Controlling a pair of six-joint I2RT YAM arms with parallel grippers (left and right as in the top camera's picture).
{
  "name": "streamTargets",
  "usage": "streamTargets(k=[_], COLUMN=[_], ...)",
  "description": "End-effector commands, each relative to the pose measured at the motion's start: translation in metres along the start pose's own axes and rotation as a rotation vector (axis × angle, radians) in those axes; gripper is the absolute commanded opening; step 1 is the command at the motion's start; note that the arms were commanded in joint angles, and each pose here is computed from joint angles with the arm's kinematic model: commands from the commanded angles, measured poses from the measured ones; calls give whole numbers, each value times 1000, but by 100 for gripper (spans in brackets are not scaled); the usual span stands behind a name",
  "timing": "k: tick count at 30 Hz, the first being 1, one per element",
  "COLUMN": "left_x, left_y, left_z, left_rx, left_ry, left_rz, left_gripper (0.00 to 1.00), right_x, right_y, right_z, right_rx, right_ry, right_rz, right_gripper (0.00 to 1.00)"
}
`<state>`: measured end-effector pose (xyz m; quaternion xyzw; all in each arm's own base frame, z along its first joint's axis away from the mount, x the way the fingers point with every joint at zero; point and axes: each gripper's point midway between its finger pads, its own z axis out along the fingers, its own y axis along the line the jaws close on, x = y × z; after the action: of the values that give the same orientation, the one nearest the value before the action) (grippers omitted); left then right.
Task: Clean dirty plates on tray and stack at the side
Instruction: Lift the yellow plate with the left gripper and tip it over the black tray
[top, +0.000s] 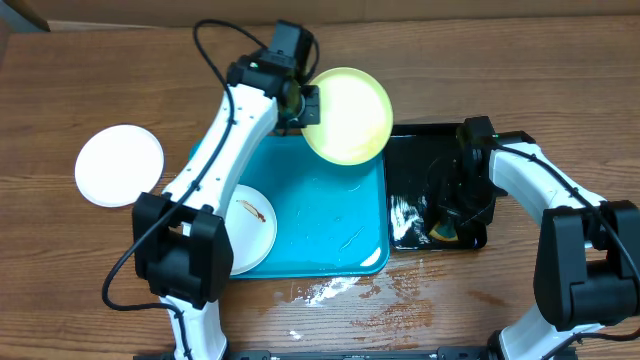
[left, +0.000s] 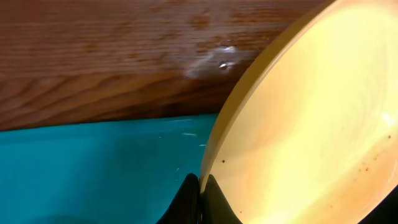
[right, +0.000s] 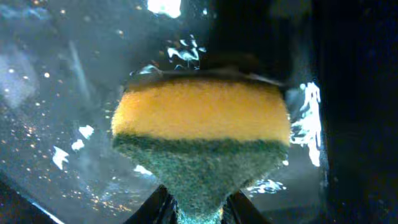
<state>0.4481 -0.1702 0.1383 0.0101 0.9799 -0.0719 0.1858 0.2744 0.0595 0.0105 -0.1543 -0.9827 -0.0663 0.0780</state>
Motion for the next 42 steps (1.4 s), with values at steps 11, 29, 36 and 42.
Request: streamTargets(k=[11,29,36,42], left_x=[-23,-35,-29,-12], left_y=[-90,-164,-168,-187], left_z=[-29,-77,-109,-119], left_rx=[160,-205,-420,-434], left_ry=[-192,-606,-731,-763], left_rz=[96,480,477,490], left_gripper=[4,4,4,4], right_x=[-15,-29,-56,-67], right_y=[16,2,-24,-60], right_z=[-98,-116,-127,-136], right_rx=[-245,-282,-309,-365], right_ry=[-162,-233,-320,-343], right_rz=[-28,-18,114,269], right_gripper=[82,92,100,100])
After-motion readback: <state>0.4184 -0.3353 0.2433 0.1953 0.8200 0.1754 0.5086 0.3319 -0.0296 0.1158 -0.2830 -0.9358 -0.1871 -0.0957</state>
